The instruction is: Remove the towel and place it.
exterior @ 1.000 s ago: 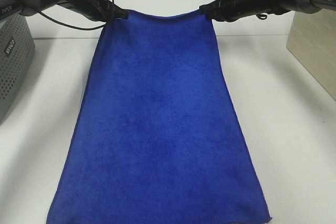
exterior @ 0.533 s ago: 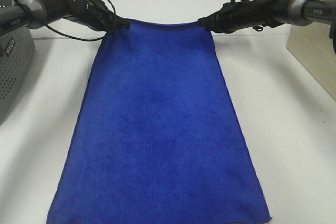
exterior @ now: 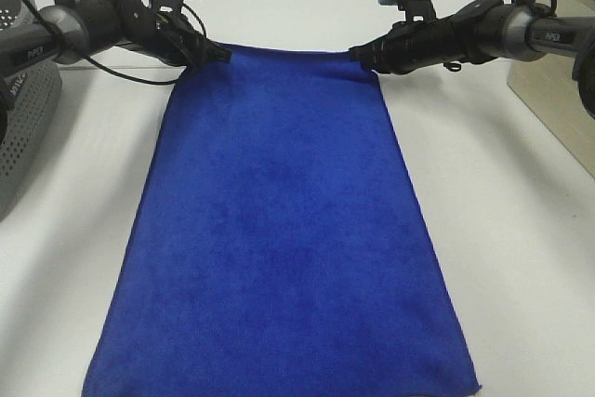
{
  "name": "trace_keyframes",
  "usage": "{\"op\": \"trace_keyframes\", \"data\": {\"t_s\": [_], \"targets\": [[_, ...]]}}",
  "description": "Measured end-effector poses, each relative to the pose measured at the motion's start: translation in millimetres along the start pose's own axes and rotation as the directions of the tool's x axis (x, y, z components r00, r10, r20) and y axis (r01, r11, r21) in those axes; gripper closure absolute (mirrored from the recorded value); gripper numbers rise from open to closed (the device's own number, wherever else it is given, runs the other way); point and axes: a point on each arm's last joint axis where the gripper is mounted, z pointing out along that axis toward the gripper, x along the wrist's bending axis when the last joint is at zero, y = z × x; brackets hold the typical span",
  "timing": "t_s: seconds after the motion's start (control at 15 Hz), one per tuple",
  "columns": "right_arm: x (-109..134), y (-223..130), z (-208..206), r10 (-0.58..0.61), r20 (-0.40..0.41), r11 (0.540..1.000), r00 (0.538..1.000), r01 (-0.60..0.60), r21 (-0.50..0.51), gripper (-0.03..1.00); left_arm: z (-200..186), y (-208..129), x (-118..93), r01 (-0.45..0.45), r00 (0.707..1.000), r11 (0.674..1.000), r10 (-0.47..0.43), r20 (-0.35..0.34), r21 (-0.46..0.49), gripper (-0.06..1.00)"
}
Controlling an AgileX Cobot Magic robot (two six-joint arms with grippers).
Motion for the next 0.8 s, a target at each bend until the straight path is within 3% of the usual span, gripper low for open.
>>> {"op": "trace_keyframes", "data": {"t_s": [0.13,0.27,0.4,0.47,0.53,0.67,0.8], "targets": [[-1,-4,2,0.006,-0.001,1.000,1.000,-0.006,0.006,0.78,0,0,1,-0.017,1.000,1.000,0.017,-0.007,0.000,0.90],[-2,-6,4,0.016,-0.003,1.000,1.000,-0.016,0.008,0.58,3,-5,1,-0.025,1.000,1.000,0.026,-0.010,0.009,0.84],[-2,-6,4,0.023,-0.004,1.000,1.000,-0.023,0.005,0.36,5,-7,1,-0.028,1.000,1.000,0.028,-0.013,0.005,0.69],[-1,-6,4,0.023,-0.008,1.000,1.000,-0.022,0.008,0.31,5,-5,2,-0.029,0.999,0.999,0.029,-0.020,-0.018,0.57],[0,-5,3,0.018,-0.013,1.000,1.000,-0.018,0.011,0.28,5,-3,2,-0.033,0.999,0.999,0.032,-0.026,-0.035,0.45],[1,-2,1,-0.001,-0.010,1.000,1.000,0.001,0.010,0.27,4,-1,3,-0.038,0.999,0.998,0.036,-0.034,-0.052,0.32],[4,4,-5,-0.029,-0.021,0.999,0.999,0.029,0.014,0.26,4,-1,3,-0.039,0.999,0.998,0.037,-0.036,-0.058,0.28]]}}
